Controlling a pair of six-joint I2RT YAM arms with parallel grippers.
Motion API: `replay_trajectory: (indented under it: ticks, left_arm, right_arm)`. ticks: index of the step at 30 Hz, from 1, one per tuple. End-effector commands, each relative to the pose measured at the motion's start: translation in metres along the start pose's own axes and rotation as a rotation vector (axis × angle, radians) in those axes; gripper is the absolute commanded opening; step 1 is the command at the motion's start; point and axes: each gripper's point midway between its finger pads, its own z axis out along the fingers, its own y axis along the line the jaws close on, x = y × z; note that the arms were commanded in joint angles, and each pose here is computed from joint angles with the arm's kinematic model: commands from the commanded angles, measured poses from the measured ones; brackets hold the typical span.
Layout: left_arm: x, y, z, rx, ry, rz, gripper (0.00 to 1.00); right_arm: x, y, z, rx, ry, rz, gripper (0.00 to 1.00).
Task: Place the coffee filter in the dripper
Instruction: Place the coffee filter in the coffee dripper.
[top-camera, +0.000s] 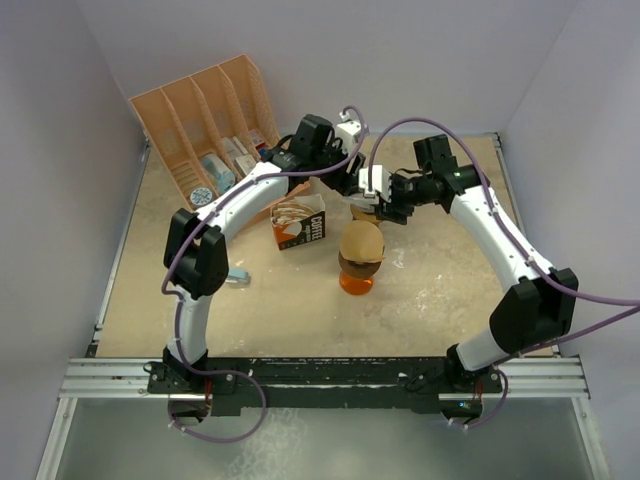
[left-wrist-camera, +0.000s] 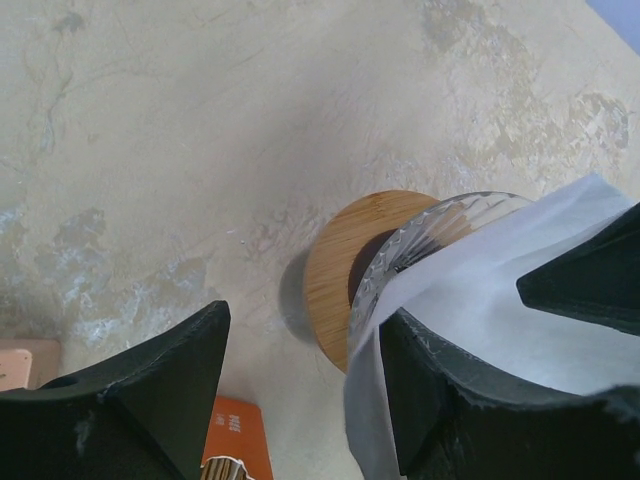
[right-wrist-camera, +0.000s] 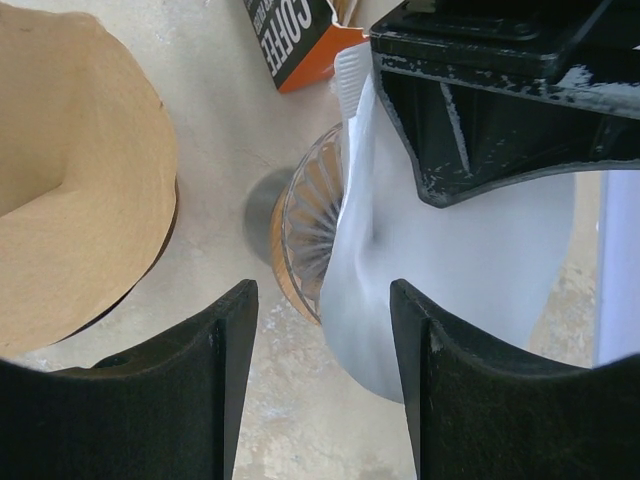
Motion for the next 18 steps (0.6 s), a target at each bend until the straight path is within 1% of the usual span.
replay_trajectory:
  ticks: [1,18]
  left_arm:
    - [-0.009,0.000,0.003,-0.010,-0.039,0.001,0.59]
    - [0.019,0.008,0.011,-0.026,0.024,-0.003,0.64]
  right_arm:
    - [0.003,0.001,0.006,-0.012,-0.016,-0.010,0.58]
    - [0.015,0.011,0.020,-0.044,-0.015,0.012,0.58]
